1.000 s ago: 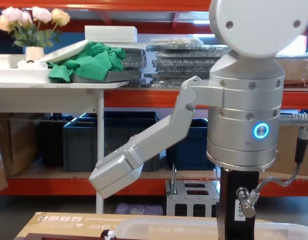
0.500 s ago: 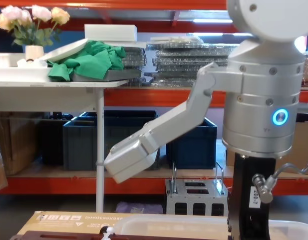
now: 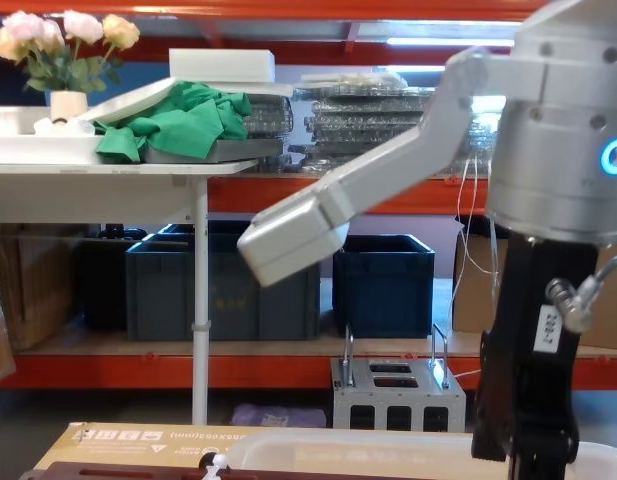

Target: Use one hand to grasp the basket and place it at the designated location.

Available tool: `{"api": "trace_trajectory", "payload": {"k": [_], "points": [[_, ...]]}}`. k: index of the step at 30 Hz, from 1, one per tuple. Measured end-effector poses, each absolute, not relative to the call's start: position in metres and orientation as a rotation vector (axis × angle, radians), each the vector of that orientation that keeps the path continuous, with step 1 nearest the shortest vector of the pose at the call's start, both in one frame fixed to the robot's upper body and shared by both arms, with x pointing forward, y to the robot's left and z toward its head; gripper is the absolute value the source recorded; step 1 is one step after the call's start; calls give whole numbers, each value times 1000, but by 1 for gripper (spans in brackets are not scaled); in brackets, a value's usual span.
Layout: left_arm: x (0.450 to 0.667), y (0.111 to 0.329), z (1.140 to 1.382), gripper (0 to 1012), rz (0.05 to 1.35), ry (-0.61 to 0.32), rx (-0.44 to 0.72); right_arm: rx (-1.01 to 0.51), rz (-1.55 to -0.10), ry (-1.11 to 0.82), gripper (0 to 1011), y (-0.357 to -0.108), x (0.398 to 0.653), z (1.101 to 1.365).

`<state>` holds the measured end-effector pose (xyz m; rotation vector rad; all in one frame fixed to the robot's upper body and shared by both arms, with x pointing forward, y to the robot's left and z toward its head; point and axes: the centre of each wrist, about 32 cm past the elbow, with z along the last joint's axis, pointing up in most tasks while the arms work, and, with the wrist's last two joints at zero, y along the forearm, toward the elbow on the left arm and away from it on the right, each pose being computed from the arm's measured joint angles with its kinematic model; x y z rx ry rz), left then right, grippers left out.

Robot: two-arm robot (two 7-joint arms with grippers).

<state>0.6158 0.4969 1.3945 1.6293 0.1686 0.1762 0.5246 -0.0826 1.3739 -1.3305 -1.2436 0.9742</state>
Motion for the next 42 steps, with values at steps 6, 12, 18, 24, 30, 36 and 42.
{"api": "trace_trajectory", "payload": {"k": [6,12,18,24,30,36,42], "points": [[616,497,1394,0,176,169,1629,-1317,960,-1250,1002,-87,521,1381],[616,497,1394,0,176,169,1629,-1303,938,-1250,1002,-94,517,1390],[616,497,1394,0,176,169,1629,-1289,901,-1246,1002,-105,515,1403],[616,497,1394,0,176,168,1629,-1276,864,-1245,1001,-117,513,1415],[616,497,1394,0,177,169,1630,-1251,821,-1247,1002,-132,509,1430],[616,497,1394,0,176,169,1629,-1217,766,-1260,1002,-148,505,1448],[616,497,1394,0,176,169,1629,-1201,748,-1273,1001,-154,503,1456]]}}
